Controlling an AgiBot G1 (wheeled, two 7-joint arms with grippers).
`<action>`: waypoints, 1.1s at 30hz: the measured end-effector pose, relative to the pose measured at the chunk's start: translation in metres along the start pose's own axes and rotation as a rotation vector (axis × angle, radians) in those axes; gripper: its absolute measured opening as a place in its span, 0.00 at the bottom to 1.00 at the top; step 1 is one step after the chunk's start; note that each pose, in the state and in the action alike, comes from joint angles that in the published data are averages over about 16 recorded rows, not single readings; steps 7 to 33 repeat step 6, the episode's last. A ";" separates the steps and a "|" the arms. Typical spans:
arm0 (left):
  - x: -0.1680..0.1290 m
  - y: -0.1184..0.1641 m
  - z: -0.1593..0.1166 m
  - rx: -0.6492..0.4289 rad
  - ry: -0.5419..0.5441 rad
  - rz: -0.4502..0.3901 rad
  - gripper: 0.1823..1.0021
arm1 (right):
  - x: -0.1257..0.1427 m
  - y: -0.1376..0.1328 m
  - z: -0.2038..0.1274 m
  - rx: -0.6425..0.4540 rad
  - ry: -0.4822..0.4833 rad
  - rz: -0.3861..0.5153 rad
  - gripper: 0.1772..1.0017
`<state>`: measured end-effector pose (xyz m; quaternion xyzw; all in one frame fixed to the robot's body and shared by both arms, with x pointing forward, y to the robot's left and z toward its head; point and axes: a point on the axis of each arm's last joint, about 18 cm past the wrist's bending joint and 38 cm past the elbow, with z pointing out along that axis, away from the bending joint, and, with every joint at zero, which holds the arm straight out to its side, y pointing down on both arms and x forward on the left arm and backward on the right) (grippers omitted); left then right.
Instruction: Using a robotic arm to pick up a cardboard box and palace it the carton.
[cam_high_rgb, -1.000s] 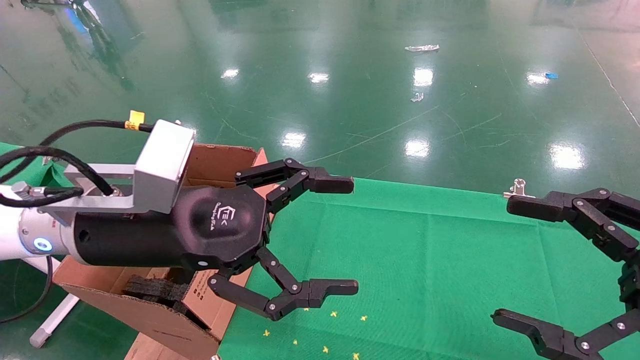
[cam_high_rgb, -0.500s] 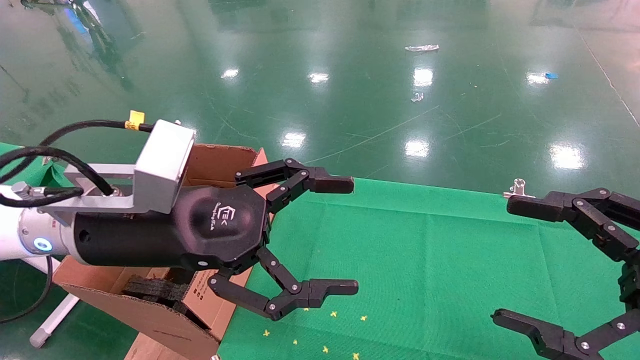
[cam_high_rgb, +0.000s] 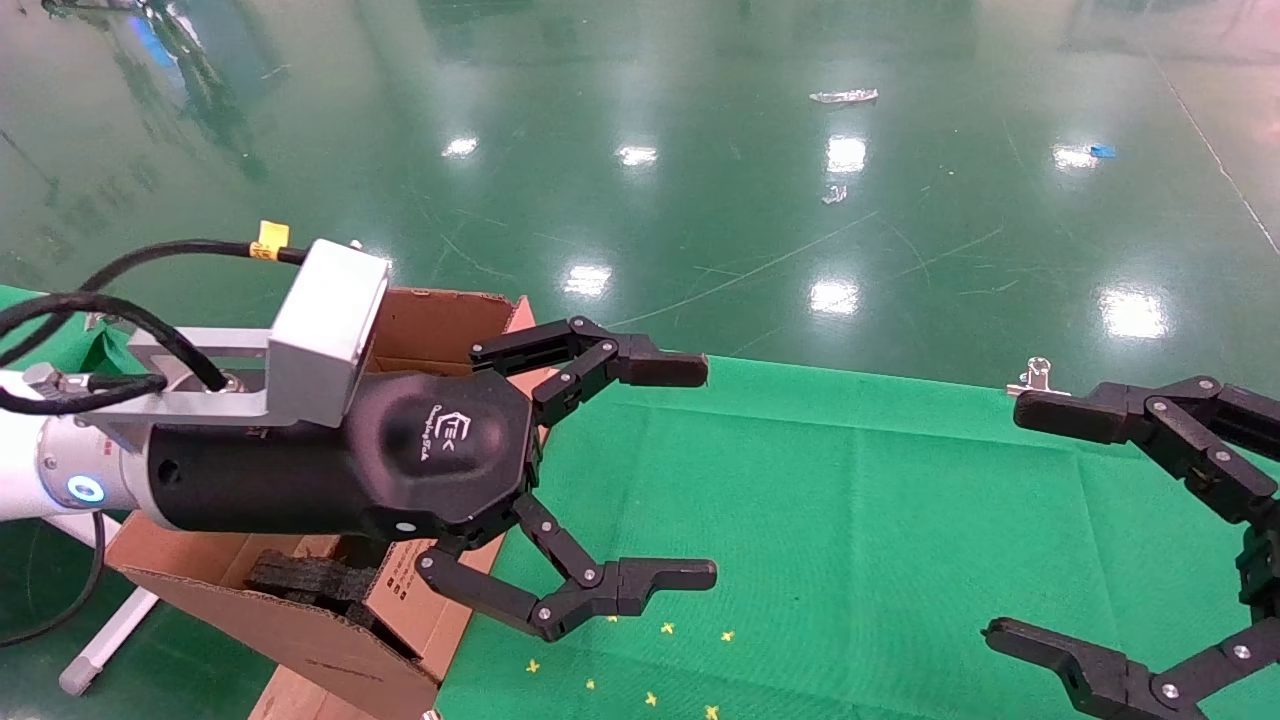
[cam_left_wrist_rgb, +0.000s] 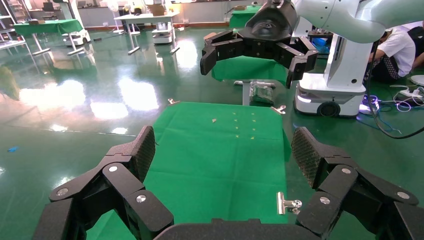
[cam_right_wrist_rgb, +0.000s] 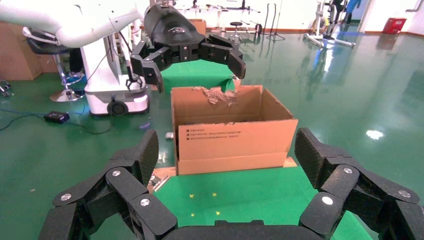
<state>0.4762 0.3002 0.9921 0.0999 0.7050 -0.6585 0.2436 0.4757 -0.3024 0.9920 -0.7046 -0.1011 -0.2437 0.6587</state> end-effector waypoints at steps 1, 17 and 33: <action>0.000 0.000 0.000 0.000 0.000 0.000 1.00 | 0.000 0.000 0.000 0.000 0.000 0.000 1.00; 0.000 0.000 0.000 0.000 0.000 0.000 1.00 | 0.000 0.000 0.000 0.000 0.000 0.000 1.00; 0.000 0.000 0.000 0.000 0.000 0.000 1.00 | 0.000 0.000 0.000 0.000 0.000 0.000 1.00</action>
